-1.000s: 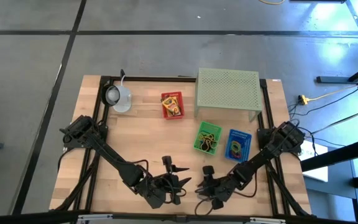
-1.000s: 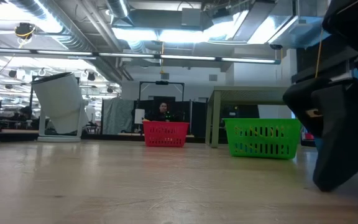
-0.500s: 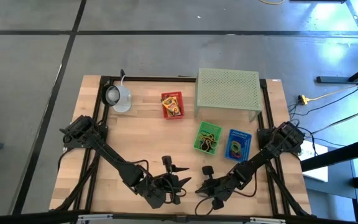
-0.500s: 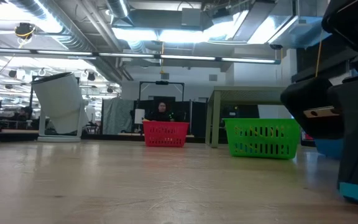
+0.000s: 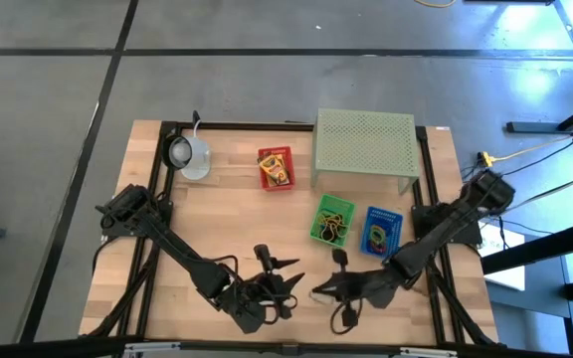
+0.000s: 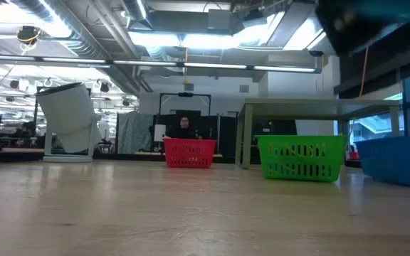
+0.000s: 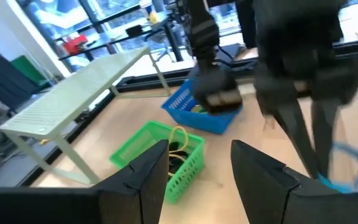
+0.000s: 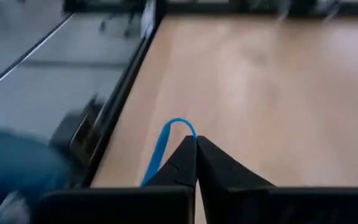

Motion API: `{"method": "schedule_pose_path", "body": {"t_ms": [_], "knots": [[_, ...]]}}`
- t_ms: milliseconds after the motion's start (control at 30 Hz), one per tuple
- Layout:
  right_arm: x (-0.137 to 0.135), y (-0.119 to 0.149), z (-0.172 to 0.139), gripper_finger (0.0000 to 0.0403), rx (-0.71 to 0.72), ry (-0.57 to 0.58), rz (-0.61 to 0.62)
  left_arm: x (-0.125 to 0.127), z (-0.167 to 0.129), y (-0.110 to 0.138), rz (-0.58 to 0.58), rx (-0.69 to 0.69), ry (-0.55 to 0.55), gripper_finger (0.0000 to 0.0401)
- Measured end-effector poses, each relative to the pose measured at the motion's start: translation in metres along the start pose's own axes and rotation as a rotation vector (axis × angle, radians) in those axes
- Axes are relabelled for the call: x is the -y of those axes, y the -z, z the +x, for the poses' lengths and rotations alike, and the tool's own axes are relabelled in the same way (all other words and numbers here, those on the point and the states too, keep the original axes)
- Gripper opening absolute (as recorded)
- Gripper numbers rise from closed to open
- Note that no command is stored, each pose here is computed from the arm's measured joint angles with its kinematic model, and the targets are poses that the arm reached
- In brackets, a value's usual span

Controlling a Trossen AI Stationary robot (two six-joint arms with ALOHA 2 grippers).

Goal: Pick & Place Office Desk Supplies
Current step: Put the blue rubber band into the green bin

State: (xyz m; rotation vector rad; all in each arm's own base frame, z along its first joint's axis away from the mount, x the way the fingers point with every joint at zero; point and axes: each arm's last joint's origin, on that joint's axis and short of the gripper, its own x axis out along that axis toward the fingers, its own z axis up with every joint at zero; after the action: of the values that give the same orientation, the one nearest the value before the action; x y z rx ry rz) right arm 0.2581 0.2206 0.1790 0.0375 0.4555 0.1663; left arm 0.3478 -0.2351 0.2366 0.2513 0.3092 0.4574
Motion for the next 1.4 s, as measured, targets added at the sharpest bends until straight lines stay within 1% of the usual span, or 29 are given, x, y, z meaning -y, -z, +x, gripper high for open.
{"method": "schedule_pose_path", "body": {"t_ms": [133,300,367,500,633,700,833,933,1100,1200,1300,1400], "knots": [[0.006,-0.031,-0.025,0.0005,0.129,0.06,-0.002,0.0,-0.003,0.0,0.003,0.01,-0.037,0.0169],[0.014,-0.064,-0.057,0.0005,0.286,0.131,0.006,0.0,-0.01,0.0,0.007,0.04,-0.159,0.0168],[0.016,-0.075,-0.066,0.0005,0.361,0.176,0.007,0.0,-0.011,0.0,0.008,0.045,-0.178,0.0168],[0.016,-0.086,-0.073,0.0005,0.453,0.21,-0.031,0.001,-0.012,0.0,0.005,0.041,-0.148,0.0168],[0.017,-0.087,-0.073,0.0005,0.453,0.231,-0.065,0.002,-0.008,0.0,-0.041,0.024,-0.068,0.0168],[0.019,-0.084,-0.072,0.0006,0.42,0.292,-0.064,0.002,-0.005,0.0,-0.065,0.011,-0.025,0.0168],[0.03,-0.069,-0.066,0.0006,0.306,0.465,-0.047,0.0,0.002,0.0,-0.082,-0.011,0.043,0.0168],[0.047,-0.055,-0.058,0.0006,0.193,0.529,0.016,-0.001,0.005,0.0,-0.113,-0.021,0.064,0.0168],[0.089,-0.023,-0.049,0.0006,0.012,0.675,0.187,-0.003,0.008,0.0,-0.127,-0.024,0.057,0.0168],[0.112,-0.003,-0.044,0.0006,-0.049,0.696,0.319,-0.003,0.009,0.0,-0.127,-0.024,0.057,0.0168],[0.13,0.02,-0.042,0.0006,-0.119,0.706,0.419,-0.003,0.009,0.0,-0.119,-0.024,0.057,0.0168],[0.139,0.036,-0.043,0.0006,-0.114,0.733,0.482,-0.003,0.008,0.0,-0.104,-0.024,0.058,0.0168]]}}
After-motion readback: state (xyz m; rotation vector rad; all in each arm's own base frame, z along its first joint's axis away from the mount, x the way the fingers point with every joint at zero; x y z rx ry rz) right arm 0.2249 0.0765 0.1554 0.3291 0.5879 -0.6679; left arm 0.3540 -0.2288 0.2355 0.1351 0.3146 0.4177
